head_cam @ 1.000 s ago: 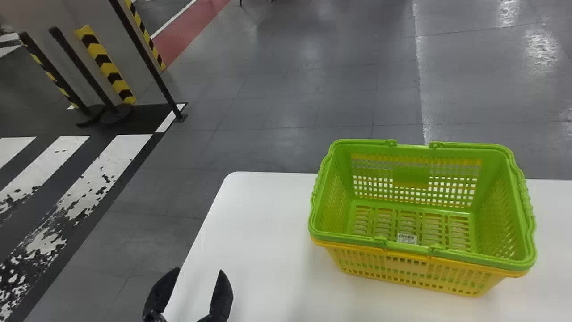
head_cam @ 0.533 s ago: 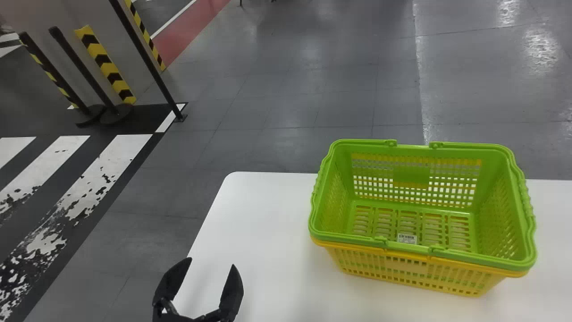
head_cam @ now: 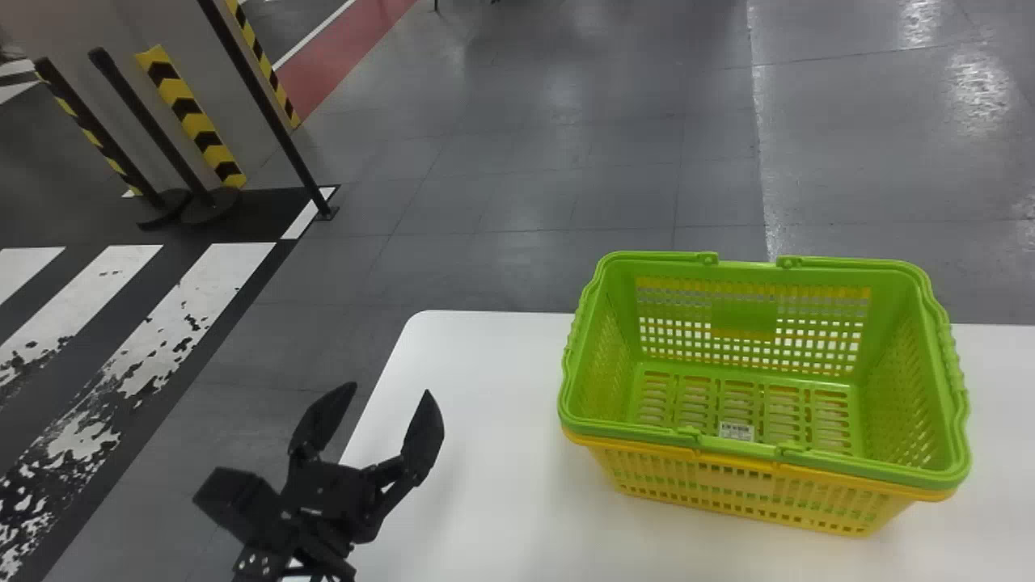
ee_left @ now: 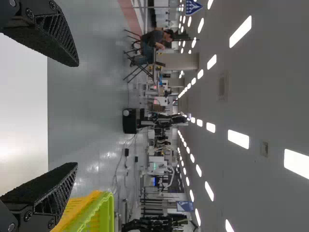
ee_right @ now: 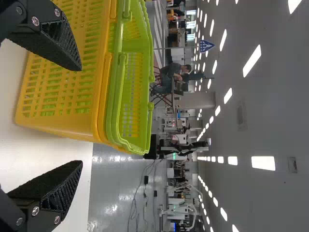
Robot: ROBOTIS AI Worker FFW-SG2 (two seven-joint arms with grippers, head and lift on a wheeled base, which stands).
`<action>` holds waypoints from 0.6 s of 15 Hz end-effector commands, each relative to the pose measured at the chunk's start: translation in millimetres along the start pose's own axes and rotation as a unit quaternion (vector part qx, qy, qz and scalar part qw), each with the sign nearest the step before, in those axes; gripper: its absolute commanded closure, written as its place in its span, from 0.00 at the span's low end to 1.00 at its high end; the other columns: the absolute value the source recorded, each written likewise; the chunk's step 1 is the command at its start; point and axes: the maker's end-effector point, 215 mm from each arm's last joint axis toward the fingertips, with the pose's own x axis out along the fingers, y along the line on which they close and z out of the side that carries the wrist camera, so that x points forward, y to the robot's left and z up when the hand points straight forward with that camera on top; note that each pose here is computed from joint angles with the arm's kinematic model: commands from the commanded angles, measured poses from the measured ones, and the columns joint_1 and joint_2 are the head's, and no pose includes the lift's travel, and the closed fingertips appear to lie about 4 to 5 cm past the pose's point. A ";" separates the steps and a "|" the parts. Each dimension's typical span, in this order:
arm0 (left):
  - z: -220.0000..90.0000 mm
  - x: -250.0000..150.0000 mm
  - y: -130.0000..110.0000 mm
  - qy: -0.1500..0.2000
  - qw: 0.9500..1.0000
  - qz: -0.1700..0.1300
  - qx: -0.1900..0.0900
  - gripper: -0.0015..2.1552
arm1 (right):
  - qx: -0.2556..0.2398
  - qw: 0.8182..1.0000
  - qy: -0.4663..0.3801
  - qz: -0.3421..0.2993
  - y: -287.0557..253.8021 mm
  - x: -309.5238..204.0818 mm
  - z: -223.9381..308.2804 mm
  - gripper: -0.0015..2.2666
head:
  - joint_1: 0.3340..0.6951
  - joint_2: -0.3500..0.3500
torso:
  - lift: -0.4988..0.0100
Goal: Grasp handle with right gripper to insert into left gripper then lift and swing left to center
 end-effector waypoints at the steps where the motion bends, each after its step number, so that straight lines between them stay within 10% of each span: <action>1: 3.7 28.6 4.6 0.029 0.999 -0.003 -0.016 0.03 | 0.000 1.000 0.000 0.001 1.2 0.0 0.5 0.06 | 1.00 1.00 | 0.80; 9: -3.2 101.7 -13.9 0.158 0.977 -0.090 -0.112 0.03 | -0.005 1.000 0.012 0.009 8.5 -2.0 -6.3 0.06 | 1.00 0.96 | 0.80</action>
